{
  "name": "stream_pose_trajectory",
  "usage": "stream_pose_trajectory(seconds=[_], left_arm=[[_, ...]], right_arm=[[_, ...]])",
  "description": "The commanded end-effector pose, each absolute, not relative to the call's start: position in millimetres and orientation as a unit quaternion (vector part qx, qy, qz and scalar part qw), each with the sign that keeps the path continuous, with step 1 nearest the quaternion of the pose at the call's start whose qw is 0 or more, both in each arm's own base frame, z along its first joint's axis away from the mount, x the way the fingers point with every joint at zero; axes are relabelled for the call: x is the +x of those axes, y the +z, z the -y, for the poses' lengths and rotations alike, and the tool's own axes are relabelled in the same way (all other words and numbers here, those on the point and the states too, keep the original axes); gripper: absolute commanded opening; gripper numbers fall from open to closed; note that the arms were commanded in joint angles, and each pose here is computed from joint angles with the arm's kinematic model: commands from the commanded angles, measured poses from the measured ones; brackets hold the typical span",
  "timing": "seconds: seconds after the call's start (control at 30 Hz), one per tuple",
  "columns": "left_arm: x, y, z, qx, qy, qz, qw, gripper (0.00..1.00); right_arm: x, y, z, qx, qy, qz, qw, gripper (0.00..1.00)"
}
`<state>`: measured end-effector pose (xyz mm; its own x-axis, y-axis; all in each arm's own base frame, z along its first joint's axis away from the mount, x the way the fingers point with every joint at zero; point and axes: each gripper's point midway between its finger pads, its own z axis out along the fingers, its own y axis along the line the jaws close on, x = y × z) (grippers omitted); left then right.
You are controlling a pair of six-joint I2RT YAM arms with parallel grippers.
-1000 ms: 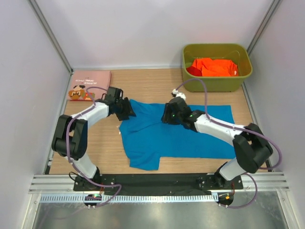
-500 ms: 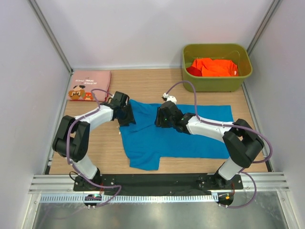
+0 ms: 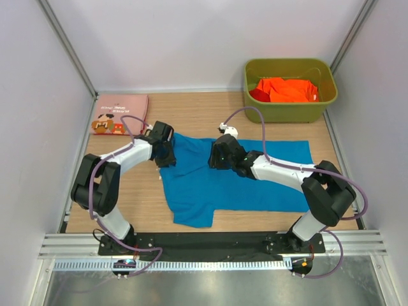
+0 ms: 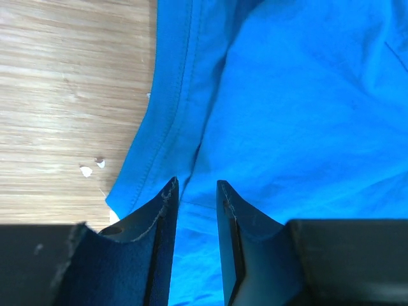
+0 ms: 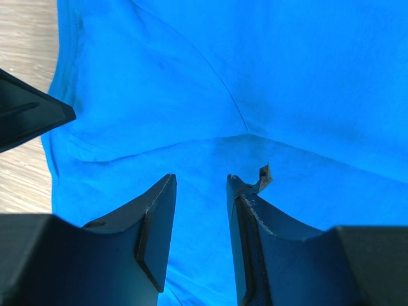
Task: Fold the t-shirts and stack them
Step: Fold the tshirt
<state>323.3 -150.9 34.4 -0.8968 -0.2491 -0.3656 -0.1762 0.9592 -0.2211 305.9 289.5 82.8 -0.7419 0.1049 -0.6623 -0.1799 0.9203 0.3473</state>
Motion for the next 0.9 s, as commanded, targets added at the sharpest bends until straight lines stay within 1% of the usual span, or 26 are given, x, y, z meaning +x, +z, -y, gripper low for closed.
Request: stream_pose_trajectory(seconds=[0.0,0.2,0.3,0.4,0.43,0.53,0.6,0.67,0.73,0.8,0.87], left_arm=[[336,41,149,-0.091,-0.079,-0.968,0.219,0.31],[339,29,167,-0.072,-0.118,-0.969,0.206,0.31],[338,22,166,-0.074,-0.114,-0.971,0.198,0.30],[337,22,164,-0.078,-0.108,-0.971,0.198,0.20],[336,23,163,-0.079,-0.106,-0.971,0.198,0.14],[338,31,160,-0.086,-0.099,-0.970,0.206,0.04],[342,39,157,-0.095,-0.089,-0.968,0.213,0.04],[340,42,156,-0.094,-0.078,-0.970,0.212,0.11],[341,47,157,-0.092,-0.078,-0.969,0.216,0.15],[341,48,159,-0.090,-0.078,-0.969,0.217,0.13],[340,46,161,-0.088,-0.078,-0.970,0.214,0.07]], right_arm=[[316,115,-291,-0.010,0.214,-0.892,0.399,0.44],[316,120,-288,-0.009,0.212,-0.889,0.405,0.43],[315,121,-286,-0.008,0.208,-0.889,0.407,0.43],[315,120,-283,-0.006,0.205,-0.889,0.409,0.43],[315,118,-282,-0.006,0.203,-0.890,0.408,0.43],[314,116,-281,-0.006,0.200,-0.892,0.406,0.43],[314,114,-283,-0.007,0.201,-0.892,0.404,0.43],[314,113,-285,-0.008,0.204,-0.893,0.402,0.43],[314,112,-286,-0.008,0.204,-0.893,0.401,0.43],[314,111,-285,-0.007,0.204,-0.893,0.400,0.43],[314,112,-285,-0.007,0.204,-0.894,0.400,0.43]])
